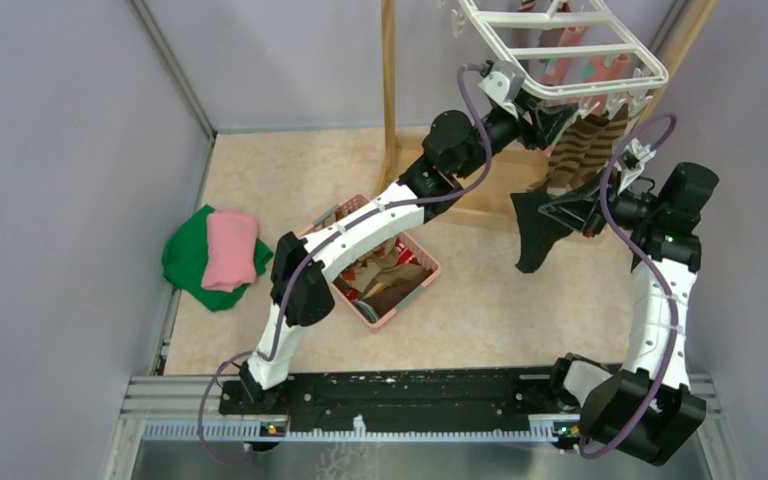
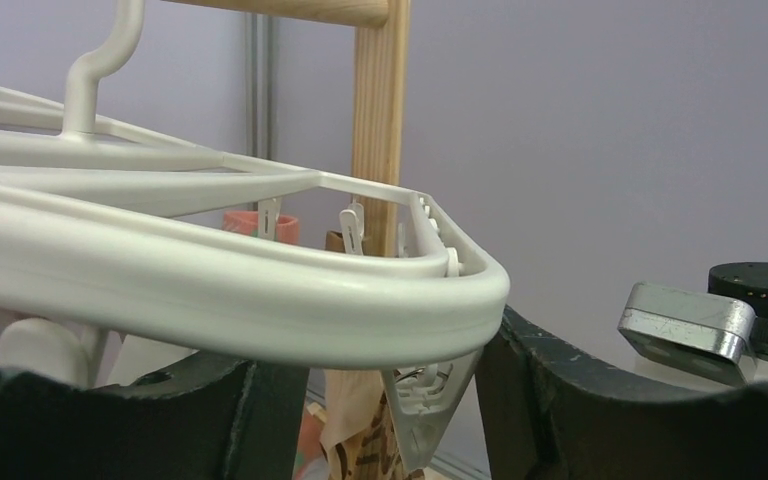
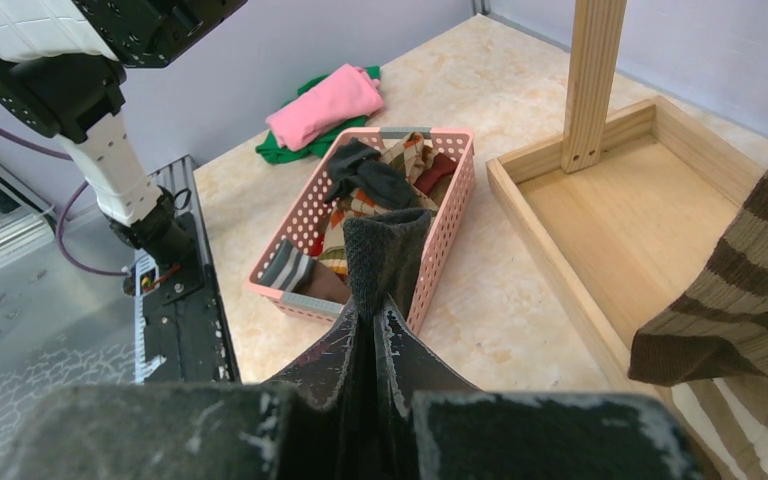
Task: Clip the socks to the hanger
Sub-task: Open the clamp at the hanger.
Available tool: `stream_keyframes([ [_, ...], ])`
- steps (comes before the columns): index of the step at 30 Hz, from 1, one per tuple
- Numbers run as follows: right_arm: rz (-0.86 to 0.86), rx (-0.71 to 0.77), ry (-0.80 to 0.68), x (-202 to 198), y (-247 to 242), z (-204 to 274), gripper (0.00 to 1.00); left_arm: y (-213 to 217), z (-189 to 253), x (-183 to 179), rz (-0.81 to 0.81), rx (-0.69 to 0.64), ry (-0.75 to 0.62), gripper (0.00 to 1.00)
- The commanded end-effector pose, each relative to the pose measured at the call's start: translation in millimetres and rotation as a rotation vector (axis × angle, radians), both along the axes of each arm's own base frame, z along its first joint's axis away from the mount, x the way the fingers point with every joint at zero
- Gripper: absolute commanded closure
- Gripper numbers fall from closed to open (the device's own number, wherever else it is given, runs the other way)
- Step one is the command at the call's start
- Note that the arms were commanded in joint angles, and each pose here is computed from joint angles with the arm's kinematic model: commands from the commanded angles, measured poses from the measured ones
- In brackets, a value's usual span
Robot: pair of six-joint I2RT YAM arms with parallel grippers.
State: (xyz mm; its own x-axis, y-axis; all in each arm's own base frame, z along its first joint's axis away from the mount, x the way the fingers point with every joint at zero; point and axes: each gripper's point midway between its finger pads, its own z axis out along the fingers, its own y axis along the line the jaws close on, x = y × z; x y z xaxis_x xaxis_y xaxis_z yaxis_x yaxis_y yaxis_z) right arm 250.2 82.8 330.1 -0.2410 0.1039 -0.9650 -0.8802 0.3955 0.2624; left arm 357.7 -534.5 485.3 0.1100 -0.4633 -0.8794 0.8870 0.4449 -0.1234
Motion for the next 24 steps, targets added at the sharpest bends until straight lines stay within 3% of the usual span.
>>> stream_keyframes([
  [1, 0.058, 0.003, -0.042, -10, 3, 7, 1.00, 8, 31, -10, -0.008, -0.062, -0.044, 0.39],
  [11, 0.044, -0.001, -0.038, -7, 2, 6, 1.00, 9, 40, -18, -0.049, -0.082, -0.040, 0.80],
  [17, -0.007, -0.025, -0.057, 1, -2, 16, 1.00, 10, 41, -19, -0.054, -0.085, -0.014, 0.93],
  [24, -0.026, -0.017, -0.032, 11, -5, 36, 1.00, 12, 42, -23, -0.085, -0.092, 0.012, 0.96],
])
